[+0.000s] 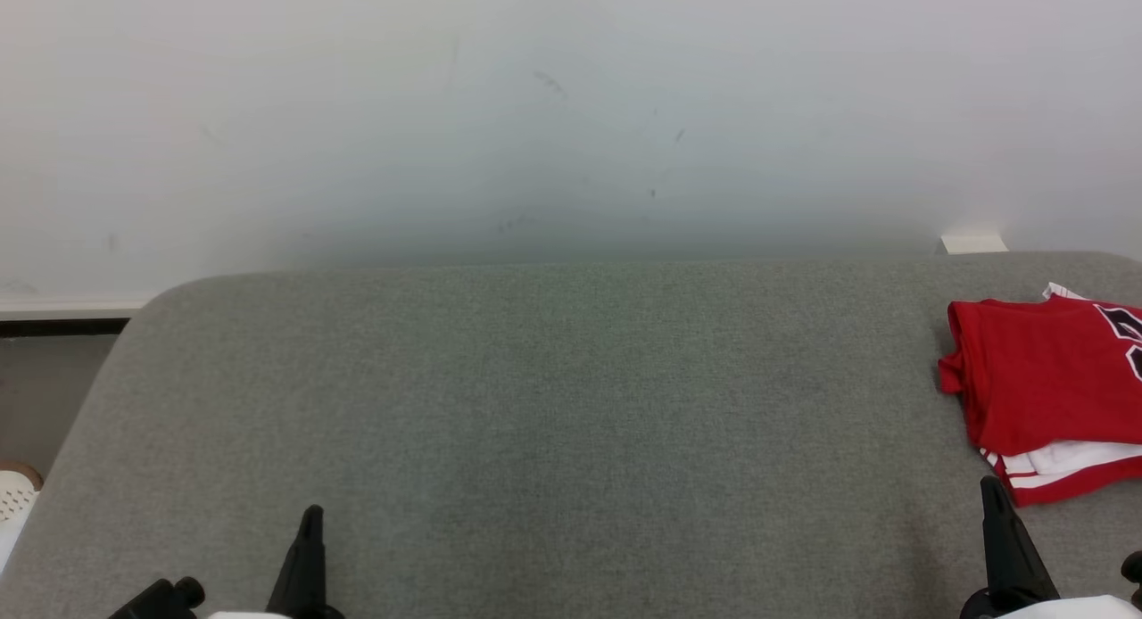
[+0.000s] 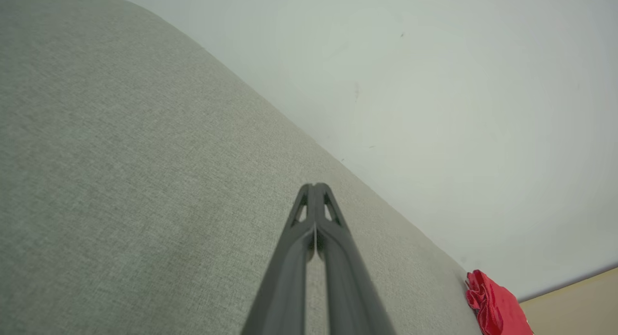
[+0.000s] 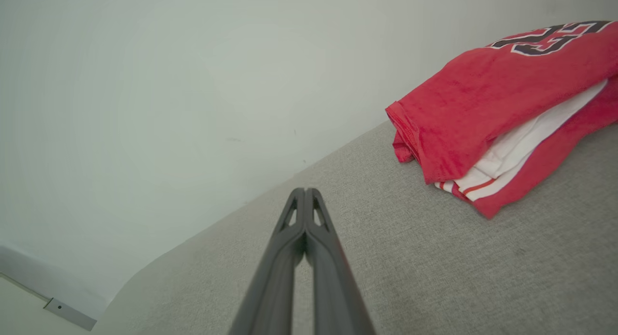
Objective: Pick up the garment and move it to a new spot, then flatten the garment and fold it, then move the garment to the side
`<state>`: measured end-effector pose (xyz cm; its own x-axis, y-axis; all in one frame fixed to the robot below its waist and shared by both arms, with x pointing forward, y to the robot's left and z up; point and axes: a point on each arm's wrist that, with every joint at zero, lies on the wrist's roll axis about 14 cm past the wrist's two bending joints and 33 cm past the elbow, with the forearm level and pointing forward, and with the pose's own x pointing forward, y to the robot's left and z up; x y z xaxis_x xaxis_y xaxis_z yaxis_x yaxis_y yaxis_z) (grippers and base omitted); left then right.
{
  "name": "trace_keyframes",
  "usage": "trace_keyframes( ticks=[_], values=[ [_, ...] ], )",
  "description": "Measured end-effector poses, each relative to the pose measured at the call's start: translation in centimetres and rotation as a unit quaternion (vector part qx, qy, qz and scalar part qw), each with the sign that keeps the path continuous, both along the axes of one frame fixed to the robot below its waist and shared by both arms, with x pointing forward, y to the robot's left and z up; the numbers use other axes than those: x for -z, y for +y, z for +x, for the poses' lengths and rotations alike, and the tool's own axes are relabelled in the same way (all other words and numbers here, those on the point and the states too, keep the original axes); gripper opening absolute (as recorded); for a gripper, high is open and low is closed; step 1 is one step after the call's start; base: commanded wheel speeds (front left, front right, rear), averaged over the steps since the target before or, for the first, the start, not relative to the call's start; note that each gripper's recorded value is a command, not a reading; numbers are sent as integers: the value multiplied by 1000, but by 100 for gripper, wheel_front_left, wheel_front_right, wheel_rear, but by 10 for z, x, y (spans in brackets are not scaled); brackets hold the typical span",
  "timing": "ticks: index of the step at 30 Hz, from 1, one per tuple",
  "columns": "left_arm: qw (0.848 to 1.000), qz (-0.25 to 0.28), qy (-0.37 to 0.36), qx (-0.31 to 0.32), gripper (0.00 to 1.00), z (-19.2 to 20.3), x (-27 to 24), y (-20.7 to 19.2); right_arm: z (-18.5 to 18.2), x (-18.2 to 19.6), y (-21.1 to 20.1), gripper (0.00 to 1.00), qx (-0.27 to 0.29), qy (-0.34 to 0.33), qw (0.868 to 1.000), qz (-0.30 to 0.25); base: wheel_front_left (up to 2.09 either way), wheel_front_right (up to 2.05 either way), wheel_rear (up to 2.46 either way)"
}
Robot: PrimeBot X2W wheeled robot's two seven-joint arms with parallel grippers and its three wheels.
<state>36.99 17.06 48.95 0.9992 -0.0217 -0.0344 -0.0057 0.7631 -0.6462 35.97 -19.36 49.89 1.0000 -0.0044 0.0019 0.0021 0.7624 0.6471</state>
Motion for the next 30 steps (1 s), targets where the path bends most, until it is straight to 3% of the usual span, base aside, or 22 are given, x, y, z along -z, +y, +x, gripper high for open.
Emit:
trace_keyframes(
  ticks=[30],
  values=[
    [984, -179, 13, -16, 0, 8, -3, 12, 11, 0, -6, 0, 10, 12, 984, 179, 0, 0, 0]
  ],
)
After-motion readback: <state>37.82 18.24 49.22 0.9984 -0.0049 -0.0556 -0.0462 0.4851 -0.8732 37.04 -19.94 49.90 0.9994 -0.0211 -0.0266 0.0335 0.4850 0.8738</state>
